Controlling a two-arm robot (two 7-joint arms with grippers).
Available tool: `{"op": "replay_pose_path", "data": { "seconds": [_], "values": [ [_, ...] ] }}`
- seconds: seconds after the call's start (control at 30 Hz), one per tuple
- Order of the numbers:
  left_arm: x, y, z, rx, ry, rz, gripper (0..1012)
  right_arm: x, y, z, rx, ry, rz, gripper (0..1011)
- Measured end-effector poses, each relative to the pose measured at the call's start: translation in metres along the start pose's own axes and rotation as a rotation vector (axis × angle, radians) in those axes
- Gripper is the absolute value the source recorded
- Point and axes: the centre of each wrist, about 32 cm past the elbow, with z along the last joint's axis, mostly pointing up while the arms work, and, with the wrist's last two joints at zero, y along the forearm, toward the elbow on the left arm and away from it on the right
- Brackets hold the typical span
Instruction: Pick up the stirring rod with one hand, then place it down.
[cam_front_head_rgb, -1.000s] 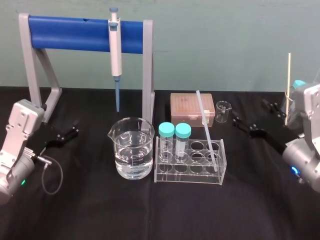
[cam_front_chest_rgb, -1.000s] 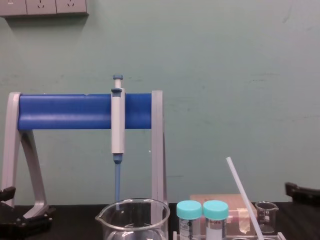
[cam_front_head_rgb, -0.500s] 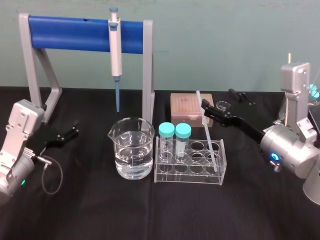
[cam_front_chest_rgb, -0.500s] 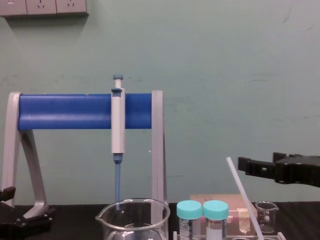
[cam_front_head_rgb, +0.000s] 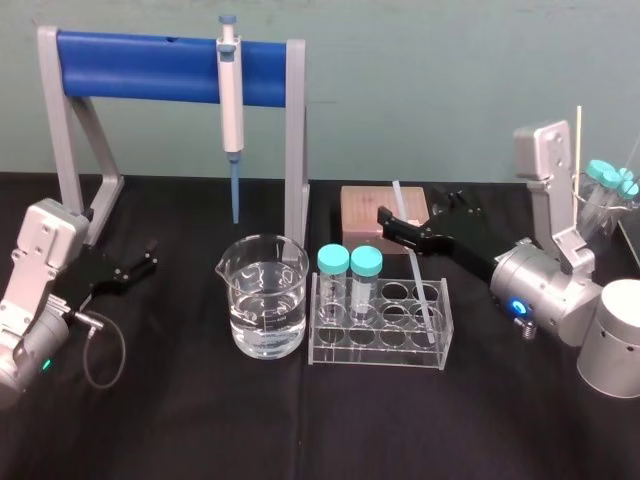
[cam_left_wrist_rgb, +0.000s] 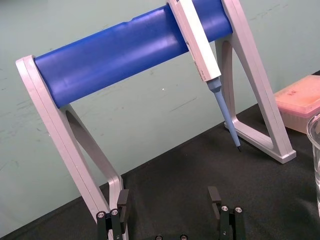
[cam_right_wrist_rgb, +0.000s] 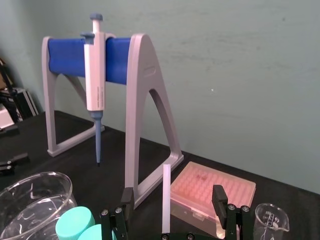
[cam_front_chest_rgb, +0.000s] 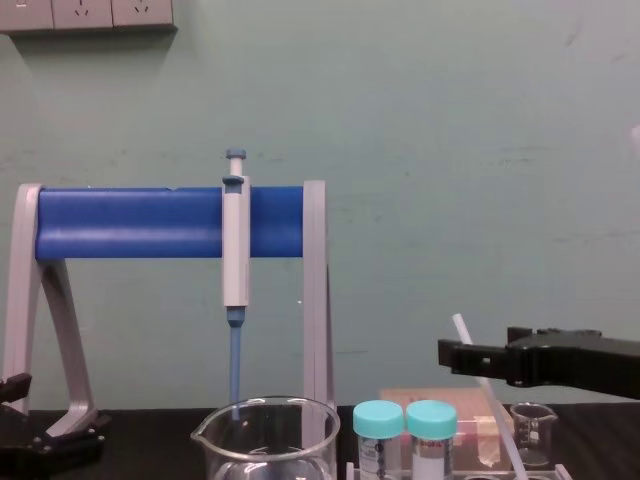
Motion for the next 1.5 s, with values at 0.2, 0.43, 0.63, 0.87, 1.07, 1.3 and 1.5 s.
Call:
{"op": "replay_pose_path", "data": {
  "seconds": [0.2,0.43,0.63,0.87,1.07,1.3,1.5],
  "values": [
    [0.0,0.0,0.0,0.0,0.0,0.0,1000,-0.0014,0.006,-0.001,-0.025,-0.002,-0.004,1003],
    [0.0,0.0,0.0,0.0,0.0,0.0,1001,-0.0009,0.011,-0.002,-0.051,-0.004,-0.013,1003],
    [0.0,0.0,0.0,0.0,0.0,0.0,1000,-0.0012,0.013,-0.003,-0.058,-0.011,-0.017,1003],
    [0.0,0.0,0.0,0.0,0.0,0.0,1000,-0.0011,0.013,-0.003,-0.058,-0.011,-0.017,1003],
    [0.0,0.0,0.0,0.0,0.0,0.0,1000,-0.0011,0.013,-0.003,-0.057,-0.009,-0.017,908],
    [0.0,0.0,0.0,0.0,0.0,0.0,1000,-0.001,0.013,-0.003,-0.057,-0.008,-0.016,707],
    [0.0,0.0,0.0,0.0,0.0,0.0,1000,-0.001,0.012,-0.003,-0.057,-0.008,-0.016,526]
  ]
}}
